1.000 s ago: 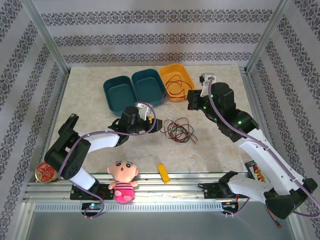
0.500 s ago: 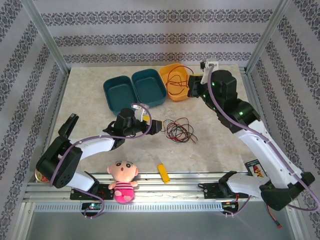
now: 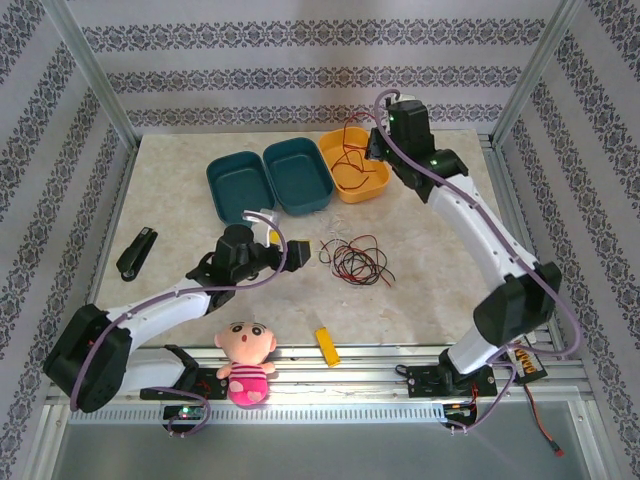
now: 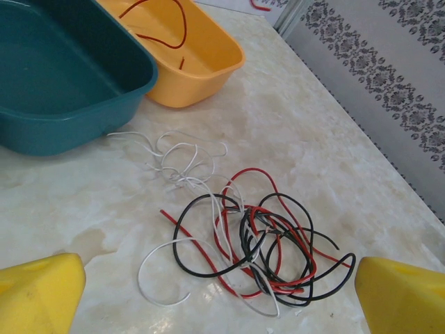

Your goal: Untangle the cables

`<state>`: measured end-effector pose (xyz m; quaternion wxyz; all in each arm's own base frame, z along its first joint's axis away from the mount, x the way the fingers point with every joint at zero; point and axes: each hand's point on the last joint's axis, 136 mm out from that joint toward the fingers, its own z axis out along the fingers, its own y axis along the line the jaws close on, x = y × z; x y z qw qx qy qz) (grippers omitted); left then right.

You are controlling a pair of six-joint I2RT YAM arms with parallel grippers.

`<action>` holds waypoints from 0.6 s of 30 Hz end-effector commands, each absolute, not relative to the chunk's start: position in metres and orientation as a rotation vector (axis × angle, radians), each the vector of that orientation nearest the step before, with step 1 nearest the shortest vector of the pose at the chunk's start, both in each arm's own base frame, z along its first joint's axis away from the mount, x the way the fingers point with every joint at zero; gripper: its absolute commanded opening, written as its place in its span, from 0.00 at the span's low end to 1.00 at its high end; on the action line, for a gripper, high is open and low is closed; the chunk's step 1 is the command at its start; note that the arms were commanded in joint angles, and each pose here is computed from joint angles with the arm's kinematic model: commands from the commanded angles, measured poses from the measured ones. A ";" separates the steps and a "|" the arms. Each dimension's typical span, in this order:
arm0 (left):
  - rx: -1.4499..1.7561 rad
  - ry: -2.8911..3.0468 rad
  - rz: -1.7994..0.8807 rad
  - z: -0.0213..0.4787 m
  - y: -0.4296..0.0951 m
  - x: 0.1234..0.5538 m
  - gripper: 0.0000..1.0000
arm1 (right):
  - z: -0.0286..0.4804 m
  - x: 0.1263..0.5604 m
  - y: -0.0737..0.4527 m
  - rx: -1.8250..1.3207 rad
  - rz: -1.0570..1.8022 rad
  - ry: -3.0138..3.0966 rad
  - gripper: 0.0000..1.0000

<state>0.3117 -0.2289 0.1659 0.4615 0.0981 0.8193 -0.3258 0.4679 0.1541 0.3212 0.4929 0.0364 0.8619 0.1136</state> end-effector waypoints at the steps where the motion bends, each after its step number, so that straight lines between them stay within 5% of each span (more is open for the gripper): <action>1: 0.240 2.044 -0.751 0.159 -0.221 0.305 0.99 | 0.314 0.491 0.150 0.147 0.285 2.097 0.00; 18: 0.219 2.044 -0.763 0.161 -0.216 0.299 0.99 | 0.192 0.558 0.158 0.270 0.284 2.334 0.00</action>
